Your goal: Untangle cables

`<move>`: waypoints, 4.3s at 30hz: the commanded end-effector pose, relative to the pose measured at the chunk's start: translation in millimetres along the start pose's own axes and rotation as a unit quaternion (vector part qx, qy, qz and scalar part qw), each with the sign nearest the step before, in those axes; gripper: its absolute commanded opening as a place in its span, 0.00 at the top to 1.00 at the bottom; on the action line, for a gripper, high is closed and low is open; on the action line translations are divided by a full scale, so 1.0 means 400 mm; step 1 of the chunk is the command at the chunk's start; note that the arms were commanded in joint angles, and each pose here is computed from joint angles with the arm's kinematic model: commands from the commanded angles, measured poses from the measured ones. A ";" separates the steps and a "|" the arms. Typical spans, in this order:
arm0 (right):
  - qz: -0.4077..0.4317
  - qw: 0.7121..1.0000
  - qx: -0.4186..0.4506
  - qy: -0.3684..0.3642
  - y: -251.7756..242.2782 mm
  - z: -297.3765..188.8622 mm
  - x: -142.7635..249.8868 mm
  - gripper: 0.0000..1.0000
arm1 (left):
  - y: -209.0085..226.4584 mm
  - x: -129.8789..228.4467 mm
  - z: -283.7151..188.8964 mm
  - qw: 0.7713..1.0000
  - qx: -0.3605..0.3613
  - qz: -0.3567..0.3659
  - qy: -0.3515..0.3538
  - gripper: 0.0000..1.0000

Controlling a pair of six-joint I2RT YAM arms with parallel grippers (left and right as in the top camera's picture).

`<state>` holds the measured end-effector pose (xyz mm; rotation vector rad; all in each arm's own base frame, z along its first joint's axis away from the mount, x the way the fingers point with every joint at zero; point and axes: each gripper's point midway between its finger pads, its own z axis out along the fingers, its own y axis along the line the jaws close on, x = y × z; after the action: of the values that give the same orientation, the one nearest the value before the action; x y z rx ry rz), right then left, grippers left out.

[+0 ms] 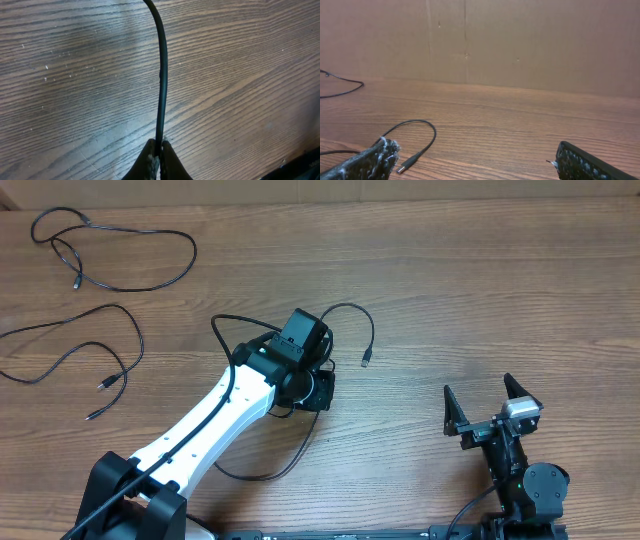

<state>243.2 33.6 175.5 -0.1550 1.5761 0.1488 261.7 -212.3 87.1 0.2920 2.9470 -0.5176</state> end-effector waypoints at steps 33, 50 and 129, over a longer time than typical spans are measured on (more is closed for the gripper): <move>-0.001 1.000 0.002 -0.001 -0.001 0.000 0.005 0.00 | -0.020 0.041 0.031 0.999 -0.005 0.033 0.016 0.32; -0.001 1.000 0.002 -0.001 -0.001 0.000 0.005 0.00 | -0.059 0.043 0.047 0.994 -0.049 0.101 -0.015 0.07; -0.001 1.000 0.002 -0.001 -0.001 0.000 0.005 0.00 | 0.027 0.106 0.223 0.974 -0.151 0.152 0.072 0.10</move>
<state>243.2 33.5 175.5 -0.1550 1.5761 0.1482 228.6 -234.4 0.0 0.7967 2.9689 -0.0845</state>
